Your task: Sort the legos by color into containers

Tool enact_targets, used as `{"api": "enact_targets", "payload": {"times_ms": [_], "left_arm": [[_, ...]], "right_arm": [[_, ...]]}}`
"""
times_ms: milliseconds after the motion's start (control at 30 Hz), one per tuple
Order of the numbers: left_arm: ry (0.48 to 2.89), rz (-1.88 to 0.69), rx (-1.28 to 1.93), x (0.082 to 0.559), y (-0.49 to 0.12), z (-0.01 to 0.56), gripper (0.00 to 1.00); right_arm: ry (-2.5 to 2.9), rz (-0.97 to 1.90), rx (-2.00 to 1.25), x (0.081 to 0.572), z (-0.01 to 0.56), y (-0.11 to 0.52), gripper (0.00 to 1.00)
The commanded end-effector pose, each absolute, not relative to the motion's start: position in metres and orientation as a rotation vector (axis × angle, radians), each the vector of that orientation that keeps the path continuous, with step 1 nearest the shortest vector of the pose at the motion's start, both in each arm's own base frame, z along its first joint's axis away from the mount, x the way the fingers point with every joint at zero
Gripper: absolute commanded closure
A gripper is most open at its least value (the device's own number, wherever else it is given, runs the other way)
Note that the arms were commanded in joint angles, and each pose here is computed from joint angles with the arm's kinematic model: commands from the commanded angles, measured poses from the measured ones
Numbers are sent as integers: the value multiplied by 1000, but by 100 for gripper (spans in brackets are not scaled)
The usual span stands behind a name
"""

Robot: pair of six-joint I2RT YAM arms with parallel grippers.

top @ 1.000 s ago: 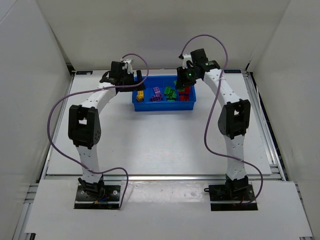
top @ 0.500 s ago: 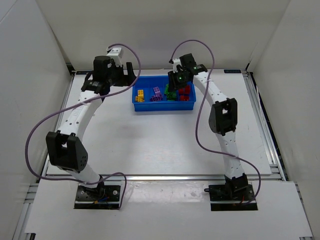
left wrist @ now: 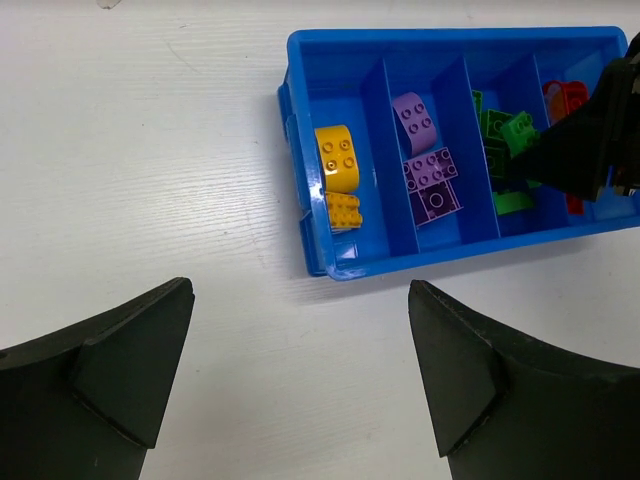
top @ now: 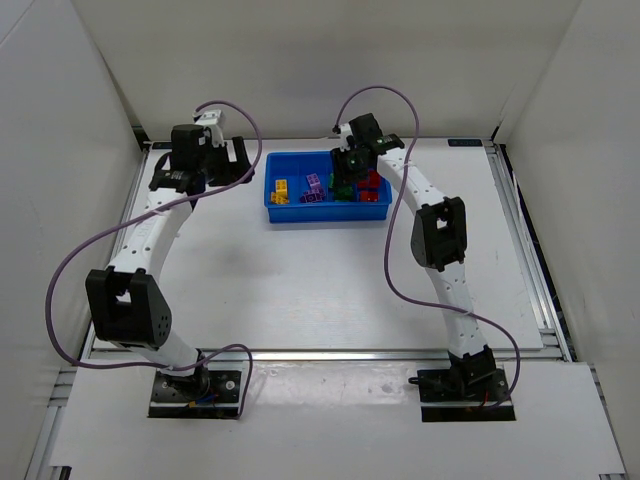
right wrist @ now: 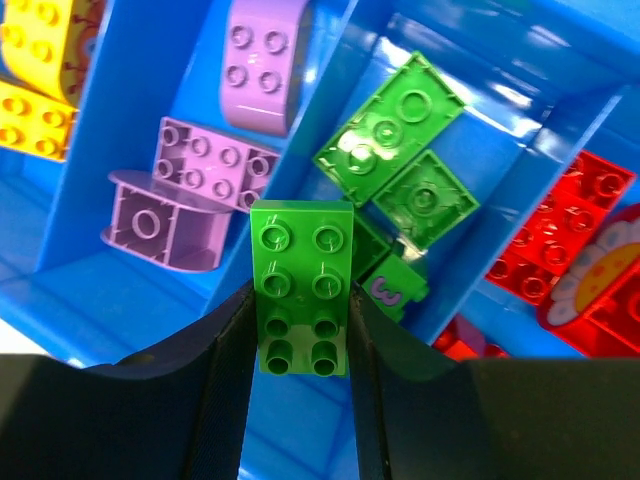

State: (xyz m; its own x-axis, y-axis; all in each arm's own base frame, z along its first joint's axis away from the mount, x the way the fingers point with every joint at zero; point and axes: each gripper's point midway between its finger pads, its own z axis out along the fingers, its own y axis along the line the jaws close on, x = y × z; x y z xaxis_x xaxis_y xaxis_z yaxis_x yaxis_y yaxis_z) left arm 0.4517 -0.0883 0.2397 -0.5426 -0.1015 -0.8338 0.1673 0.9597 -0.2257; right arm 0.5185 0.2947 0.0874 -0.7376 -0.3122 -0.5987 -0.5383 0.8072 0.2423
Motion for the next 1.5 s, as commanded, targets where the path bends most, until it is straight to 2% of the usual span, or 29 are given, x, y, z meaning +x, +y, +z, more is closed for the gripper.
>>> {"api": "enact_targets", "payload": {"times_ms": [0,100,133,200,300,467,667,733,800,900,933,967,1000,1033,1233,1467], "left_arm": [[2069,-351,46,443,-88,261,0],[2072,-353,45,443,-89,259,1],[2077,-356,44,443,-89,257,1],[2077,-361,34,444,-90,257,1],[2070,-361,36,443,-89,259,1],[2090,-353,12,436,-80,250,1],[2179,-299,-20,420,-46,219,1],[2227,-279,-45,412,-33,201,1],[2238,-258,-65,405,-20,195,0],[2242,-207,-61,397,-6,182,1],[2259,-193,-53,393,-2,174,1],[2273,-179,-63,391,2,168,0],[2286,-165,-81,389,8,161,1],[2293,-154,-97,387,12,159,1],[2297,-60,-178,375,45,144,1],[2313,26,-220,358,65,131,1]], "right_arm": [[2369,481,-585,541,102,292,55],[2363,469,-597,541,103,292,44],[2356,466,-601,542,106,291,33],[2333,476,-617,539,117,296,21],[2285,510,-688,531,135,307,12],[2150,547,-718,506,219,312,12],[2113,458,-682,475,270,242,8],[2193,419,-625,468,248,198,8],[2173,365,-559,460,260,151,9],[2208,339,-523,433,234,110,10],[2269,320,-477,420,207,87,10],[2230,320,-475,414,214,78,10],[2287,322,-420,401,190,58,10],[2275,305,-374,401,189,41,9],[2260,356,-334,364,163,-2,8],[2251,371,-245,359,154,-44,8]]}}
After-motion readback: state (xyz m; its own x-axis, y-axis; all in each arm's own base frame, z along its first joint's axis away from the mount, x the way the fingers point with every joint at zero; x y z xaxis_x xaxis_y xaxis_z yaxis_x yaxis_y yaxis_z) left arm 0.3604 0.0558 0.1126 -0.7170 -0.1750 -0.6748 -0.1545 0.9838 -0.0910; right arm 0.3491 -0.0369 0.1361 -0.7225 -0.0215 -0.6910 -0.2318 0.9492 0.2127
